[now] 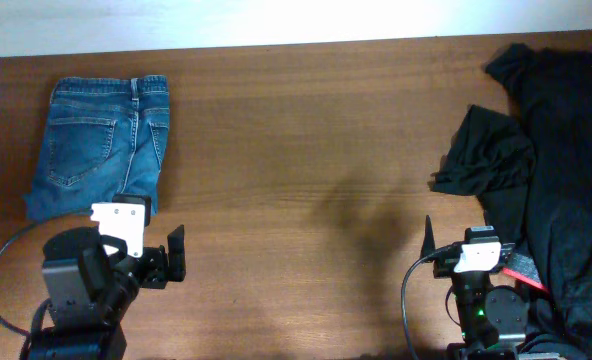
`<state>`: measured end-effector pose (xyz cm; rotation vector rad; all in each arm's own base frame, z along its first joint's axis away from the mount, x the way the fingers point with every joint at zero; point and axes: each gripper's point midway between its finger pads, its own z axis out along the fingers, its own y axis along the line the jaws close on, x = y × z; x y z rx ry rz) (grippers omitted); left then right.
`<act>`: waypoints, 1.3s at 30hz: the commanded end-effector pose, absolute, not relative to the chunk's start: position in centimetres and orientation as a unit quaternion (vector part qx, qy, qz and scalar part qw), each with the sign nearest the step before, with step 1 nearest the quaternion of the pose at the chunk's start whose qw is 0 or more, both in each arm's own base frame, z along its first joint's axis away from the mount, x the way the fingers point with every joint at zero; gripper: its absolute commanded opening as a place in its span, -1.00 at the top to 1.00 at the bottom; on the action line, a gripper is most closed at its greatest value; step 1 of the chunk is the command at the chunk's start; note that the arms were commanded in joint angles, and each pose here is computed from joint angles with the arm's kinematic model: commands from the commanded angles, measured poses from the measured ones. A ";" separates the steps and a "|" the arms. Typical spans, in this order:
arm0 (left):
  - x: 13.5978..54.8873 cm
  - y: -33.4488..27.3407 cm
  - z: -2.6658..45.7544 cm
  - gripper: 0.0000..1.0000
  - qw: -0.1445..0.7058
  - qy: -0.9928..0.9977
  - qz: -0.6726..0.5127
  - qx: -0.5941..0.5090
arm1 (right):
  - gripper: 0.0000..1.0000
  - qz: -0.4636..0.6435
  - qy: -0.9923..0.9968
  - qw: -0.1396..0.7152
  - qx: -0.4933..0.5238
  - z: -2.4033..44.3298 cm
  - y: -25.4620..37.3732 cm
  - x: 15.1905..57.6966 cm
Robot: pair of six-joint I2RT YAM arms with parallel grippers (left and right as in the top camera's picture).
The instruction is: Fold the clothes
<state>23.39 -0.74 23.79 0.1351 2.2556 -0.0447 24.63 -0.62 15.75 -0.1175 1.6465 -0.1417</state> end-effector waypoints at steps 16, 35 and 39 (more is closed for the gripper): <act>23.4 -0.9 23.8 -0.98 0.427 0.902 -0.019 0.065 | -0.97 -0.070 0.733 0.675 -0.054 15.5 -0.7 24.6; 23.2 -0.9 24.0 -0.98 0.434 0.899 -0.019 0.065 | -0.98 -0.070 0.733 0.675 -0.054 15.5 -0.7 24.6; 22.2 -0.5 23.7 -0.99 0.444 0.894 -0.002 0.062 | -0.97 -0.070 0.733 0.675 -0.054 15.5 -0.7 24.6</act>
